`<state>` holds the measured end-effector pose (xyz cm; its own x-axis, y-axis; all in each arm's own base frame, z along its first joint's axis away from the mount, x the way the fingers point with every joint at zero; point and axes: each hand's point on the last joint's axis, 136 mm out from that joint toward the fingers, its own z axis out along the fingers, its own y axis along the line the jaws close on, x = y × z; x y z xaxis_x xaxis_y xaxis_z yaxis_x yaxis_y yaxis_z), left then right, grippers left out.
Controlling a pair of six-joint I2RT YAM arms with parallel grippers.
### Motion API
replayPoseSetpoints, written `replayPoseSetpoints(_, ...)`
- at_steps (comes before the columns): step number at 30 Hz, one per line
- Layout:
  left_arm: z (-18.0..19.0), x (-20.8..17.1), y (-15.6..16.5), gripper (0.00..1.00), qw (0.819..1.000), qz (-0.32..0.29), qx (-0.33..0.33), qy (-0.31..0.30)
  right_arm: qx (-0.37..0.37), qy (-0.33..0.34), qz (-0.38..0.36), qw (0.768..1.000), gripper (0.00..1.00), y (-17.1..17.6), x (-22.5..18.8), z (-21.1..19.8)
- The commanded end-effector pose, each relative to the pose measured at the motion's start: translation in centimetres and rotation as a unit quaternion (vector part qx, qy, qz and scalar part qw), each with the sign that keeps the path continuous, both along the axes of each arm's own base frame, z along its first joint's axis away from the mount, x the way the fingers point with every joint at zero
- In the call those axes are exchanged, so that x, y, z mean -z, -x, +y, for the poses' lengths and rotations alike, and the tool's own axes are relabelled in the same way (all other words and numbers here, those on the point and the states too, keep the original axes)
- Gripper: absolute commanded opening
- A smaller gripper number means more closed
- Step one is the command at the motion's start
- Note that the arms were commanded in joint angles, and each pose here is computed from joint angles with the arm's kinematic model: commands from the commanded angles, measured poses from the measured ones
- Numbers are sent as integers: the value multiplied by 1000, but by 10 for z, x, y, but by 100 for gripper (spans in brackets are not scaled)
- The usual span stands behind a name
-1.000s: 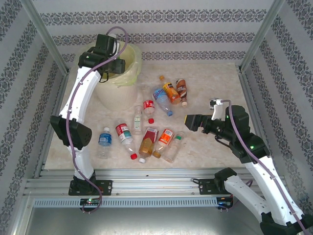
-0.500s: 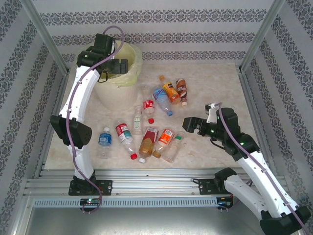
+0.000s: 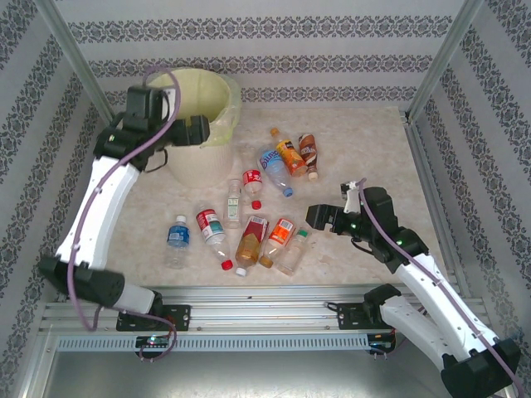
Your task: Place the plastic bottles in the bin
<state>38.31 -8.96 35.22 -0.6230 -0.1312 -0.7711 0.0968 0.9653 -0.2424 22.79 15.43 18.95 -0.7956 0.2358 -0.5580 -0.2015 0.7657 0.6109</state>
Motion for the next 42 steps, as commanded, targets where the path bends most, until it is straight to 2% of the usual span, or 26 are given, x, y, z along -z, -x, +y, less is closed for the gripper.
replayPoseSetpoints(1, -19, -8, 19, 100, 997, -36, 44, 59, -7, 14, 13, 1000, 92, 3, 9, 0)
replayPoseSetpoints(7, -53, 6, 80, 100, 979, -40, 148, 132, 28, 31, 61, 997, 87, -3, 39, -5)
replayPoseSetpoints(11, -74, 11, 105, 100, 965, -47, 204, 161, 52, 39, 96, 993, 83, -2, 61, -11)
replayPoseSetpoints(18, -107, 36, 125, 100, 949, -23, 279, 147, 76, 16, 131, 988, 78, -3, 83, -8)
replayPoseSetpoints(24, -154, 59, 127, 100, 931, -12, 341, 130, 98, -12, 140, 985, 73, -7, 99, -7)
replayPoseSetpoints(29, -179, 64, 111, 100, 924, -36, 362, 115, 83, -39, 146, 985, 71, -13, 100, 4)
replayPoseSetpoints(34, -197, 64, 97, 100, 914, -44, 387, 113, 81, -49, 156, 983, 70, -19, 107, 10)
replayPoseSetpoints(42, -205, 73, 89, 100, 910, -49, 399, 102, 107, -55, 177, 977, 66, -27, 134, 11)
